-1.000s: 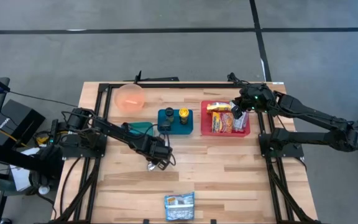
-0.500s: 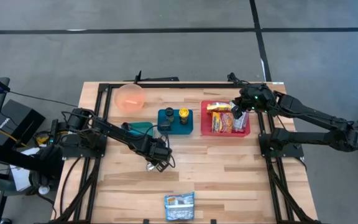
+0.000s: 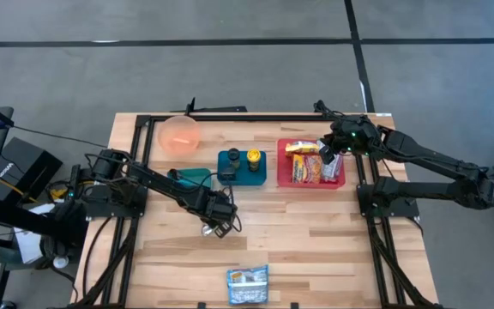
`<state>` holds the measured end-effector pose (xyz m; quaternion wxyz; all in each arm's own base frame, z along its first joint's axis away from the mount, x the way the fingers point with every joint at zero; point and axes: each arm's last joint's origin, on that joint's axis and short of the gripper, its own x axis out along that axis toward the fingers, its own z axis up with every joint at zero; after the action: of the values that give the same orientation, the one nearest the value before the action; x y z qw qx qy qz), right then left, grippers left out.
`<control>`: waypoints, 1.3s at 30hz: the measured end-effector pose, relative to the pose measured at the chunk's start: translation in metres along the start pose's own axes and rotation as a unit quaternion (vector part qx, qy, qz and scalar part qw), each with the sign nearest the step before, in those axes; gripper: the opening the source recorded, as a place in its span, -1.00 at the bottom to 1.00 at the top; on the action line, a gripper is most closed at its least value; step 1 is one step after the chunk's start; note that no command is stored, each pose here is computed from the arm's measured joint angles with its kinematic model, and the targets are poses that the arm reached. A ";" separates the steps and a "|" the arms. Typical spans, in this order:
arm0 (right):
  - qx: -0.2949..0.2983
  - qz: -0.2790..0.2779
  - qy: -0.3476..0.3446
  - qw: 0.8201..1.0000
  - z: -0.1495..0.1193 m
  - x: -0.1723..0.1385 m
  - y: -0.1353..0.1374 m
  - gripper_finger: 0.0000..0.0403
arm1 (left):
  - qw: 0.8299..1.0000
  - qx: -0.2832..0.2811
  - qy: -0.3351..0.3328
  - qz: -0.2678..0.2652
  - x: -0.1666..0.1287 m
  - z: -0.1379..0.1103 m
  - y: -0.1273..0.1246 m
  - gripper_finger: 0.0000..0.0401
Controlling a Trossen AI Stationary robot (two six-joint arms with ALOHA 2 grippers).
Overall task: Pick & Place Food Item
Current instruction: Put the silver spoon into the green bin
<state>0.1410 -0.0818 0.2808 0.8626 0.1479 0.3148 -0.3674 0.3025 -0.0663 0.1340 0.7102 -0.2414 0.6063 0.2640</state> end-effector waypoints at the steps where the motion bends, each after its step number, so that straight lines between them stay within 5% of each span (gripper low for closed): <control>1: 0.000 0.000 0.000 1.000 0.000 0.000 0.000 -0.59 | 1.000 0.000 0.000 0.000 0.000 0.000 0.000 -0.75; 8: 0.000 0.000 0.000 1.000 0.000 0.000 0.000 -0.59 | 1.000 -0.001 -0.002 -0.001 0.000 0.000 0.000 -0.93; 28: 0.000 0.000 0.000 1.000 0.000 0.000 0.000 -0.59 | 1.000 -0.003 -0.002 -0.006 0.000 0.001 -0.001 -0.92; 39: 0.000 0.000 0.000 1.000 0.000 0.000 0.000 -0.59 | 0.999 -0.001 -0.031 -0.040 -0.026 -0.001 0.000 -0.96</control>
<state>0.1411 -0.0818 0.2808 0.8627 0.1479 0.3146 -0.3673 0.2986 -0.0685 0.1593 0.7383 -0.2577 0.5738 0.2433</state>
